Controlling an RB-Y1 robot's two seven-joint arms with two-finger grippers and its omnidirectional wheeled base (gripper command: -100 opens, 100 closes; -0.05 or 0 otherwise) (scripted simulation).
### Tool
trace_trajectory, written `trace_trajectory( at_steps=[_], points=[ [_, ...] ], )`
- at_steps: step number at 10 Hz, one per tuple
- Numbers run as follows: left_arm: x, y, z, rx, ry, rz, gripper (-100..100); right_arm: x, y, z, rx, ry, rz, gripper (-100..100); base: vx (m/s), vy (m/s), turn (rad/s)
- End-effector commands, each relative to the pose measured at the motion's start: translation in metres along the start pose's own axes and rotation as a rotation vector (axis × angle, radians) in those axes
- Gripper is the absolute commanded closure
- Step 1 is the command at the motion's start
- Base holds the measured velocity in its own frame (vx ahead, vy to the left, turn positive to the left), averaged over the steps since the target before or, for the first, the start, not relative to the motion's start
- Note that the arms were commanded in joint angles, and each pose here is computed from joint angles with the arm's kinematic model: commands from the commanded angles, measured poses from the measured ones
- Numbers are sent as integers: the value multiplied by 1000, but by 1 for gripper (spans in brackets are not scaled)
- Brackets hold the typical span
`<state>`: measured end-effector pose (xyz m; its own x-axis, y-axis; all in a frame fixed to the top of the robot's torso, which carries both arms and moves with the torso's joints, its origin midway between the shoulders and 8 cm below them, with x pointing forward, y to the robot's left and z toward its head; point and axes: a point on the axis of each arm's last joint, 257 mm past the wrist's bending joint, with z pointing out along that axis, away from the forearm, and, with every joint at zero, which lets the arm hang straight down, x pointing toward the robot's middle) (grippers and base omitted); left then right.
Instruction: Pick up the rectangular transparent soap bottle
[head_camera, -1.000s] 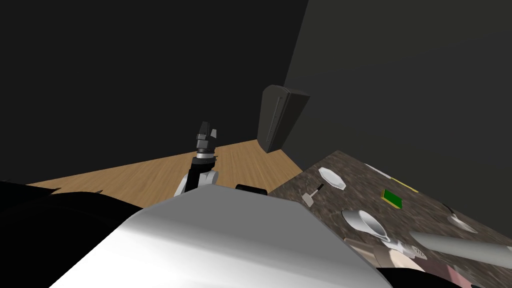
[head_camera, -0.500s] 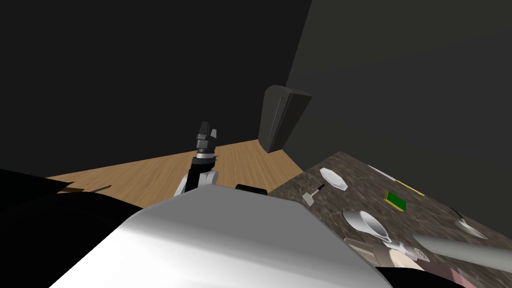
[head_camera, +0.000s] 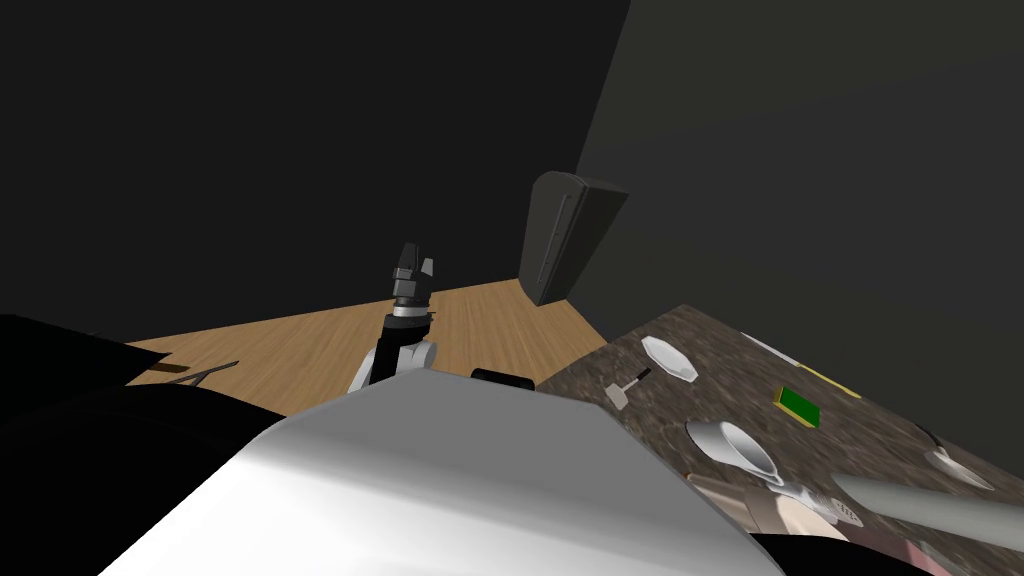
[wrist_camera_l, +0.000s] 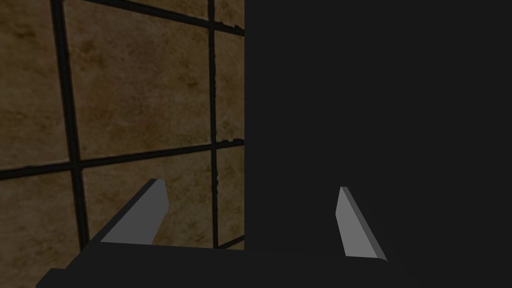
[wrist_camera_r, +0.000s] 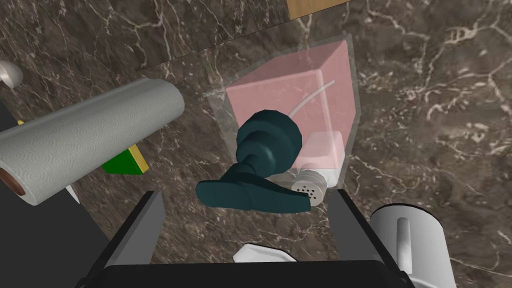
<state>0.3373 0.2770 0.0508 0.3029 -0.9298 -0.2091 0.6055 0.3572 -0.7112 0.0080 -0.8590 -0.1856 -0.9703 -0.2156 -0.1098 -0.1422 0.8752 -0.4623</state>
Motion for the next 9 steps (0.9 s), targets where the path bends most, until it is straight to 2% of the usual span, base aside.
trace_trajectory(
  at_steps=[1,2,4,7,8,9],
  points=[
    [0,0,0,0,0,0,0,9,4,1,-9,21,-3,-100,-15,2,-5],
    [0,0,0,0,0,0,0,-2,-9,-3,24,-1,8,-100,-32,9,58],
    [0,0,0,0,0,0,0,11,-2,-1,7,31,5,-100,-27,1,27],
    [0,0,0,0,0,0,0,11,-2,-1,9,31,5,-100,-1,0,-4],
    [0,0,0,0,0,0,0,11,-2,-1,8,31,5,100,0,0,0],
    [0,0,0,0,0,0,0,11,-2,-1,8,31,5,100,0,0,0]
  ],
)
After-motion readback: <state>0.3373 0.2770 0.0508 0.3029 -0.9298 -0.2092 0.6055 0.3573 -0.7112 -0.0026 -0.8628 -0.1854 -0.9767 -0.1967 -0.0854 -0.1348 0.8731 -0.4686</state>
